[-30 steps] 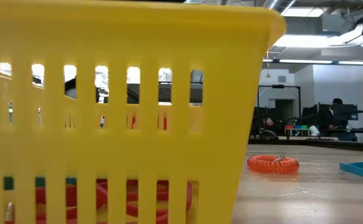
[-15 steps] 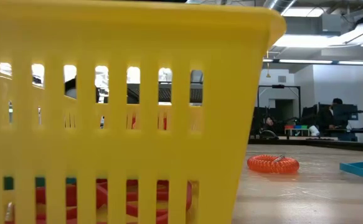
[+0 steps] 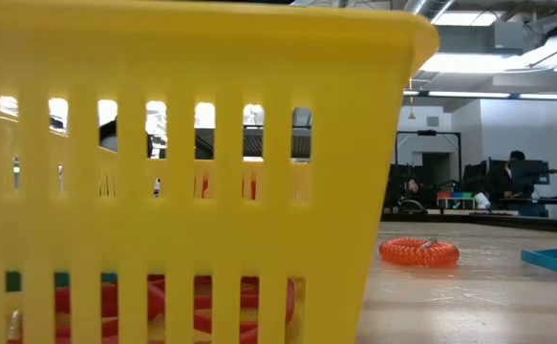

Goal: Pick & Place Office Desk Supplies
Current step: Put the red rubber band into the bottom yellow bin

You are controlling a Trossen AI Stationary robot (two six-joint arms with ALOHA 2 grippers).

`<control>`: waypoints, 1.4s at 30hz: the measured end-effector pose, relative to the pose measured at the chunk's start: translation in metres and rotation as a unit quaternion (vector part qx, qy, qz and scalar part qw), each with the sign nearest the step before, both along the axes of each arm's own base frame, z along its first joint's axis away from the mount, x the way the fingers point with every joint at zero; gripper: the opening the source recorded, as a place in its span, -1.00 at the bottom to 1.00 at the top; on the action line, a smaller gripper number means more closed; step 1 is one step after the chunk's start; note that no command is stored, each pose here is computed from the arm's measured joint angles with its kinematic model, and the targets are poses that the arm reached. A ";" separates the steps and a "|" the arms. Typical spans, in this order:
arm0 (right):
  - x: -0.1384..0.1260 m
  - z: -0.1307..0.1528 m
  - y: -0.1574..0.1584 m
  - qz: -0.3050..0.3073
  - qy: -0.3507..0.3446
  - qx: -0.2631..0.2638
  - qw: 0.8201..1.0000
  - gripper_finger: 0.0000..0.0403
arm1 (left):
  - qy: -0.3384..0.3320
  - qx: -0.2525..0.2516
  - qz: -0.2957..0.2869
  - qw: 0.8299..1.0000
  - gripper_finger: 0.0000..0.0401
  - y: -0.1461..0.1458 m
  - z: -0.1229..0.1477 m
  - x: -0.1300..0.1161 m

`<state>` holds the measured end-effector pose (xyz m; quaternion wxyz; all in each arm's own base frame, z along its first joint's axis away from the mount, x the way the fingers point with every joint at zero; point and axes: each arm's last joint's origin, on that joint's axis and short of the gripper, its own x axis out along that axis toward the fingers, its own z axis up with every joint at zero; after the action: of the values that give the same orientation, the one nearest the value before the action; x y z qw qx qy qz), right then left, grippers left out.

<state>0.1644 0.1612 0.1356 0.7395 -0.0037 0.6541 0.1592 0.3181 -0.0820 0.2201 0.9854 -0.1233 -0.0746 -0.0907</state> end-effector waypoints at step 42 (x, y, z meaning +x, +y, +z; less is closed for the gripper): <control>-0.013 -0.002 0.015 0.000 -0.049 -0.043 0.998 -0.99 | 0.000 0.000 0.000 1.000 0.02 0.000 0.000 0.000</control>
<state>0.1512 0.1760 0.1334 0.7701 -0.0434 0.6231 0.1302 0.3181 -0.0820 0.2201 0.9854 -0.1235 -0.0748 -0.0907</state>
